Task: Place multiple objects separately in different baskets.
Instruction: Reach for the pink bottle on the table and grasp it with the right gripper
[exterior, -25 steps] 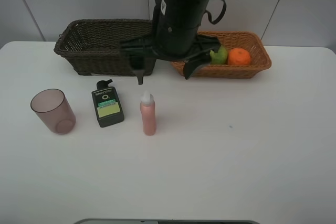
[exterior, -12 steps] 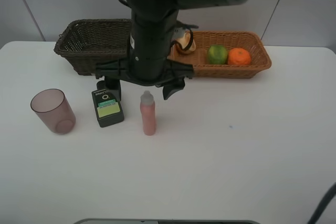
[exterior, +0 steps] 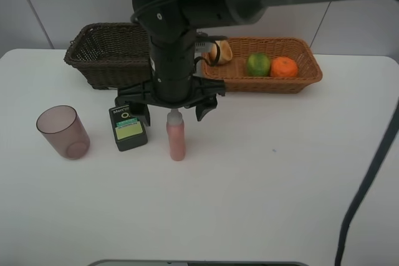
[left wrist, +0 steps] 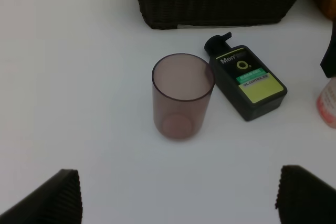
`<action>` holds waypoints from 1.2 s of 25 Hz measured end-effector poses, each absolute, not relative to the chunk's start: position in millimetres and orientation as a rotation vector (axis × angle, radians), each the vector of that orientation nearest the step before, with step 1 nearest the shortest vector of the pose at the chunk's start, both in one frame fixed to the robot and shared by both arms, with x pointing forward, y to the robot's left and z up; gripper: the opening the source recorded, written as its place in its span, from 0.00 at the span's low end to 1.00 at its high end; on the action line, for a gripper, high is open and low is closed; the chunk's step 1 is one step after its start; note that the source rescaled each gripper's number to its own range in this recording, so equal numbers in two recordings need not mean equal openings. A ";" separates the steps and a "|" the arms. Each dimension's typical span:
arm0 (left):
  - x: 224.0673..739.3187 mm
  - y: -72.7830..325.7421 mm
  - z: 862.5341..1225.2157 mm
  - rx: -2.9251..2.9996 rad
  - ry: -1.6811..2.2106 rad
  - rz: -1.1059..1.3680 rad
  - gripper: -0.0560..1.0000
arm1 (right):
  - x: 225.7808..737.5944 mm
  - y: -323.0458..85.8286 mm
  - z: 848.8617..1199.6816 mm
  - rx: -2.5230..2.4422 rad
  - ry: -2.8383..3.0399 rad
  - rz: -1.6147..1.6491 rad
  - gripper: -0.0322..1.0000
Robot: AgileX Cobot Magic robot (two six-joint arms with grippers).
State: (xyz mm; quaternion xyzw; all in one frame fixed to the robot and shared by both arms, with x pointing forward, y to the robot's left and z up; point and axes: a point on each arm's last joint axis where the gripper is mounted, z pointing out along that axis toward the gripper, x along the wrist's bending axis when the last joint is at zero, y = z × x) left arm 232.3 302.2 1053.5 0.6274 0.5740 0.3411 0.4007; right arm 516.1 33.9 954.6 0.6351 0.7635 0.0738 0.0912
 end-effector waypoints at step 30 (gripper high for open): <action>232.3 302.2 1053.5 1.587 1.452 0.863 0.96 | 523.4 34.5 922.7 1.930 2.277 0.142 0.73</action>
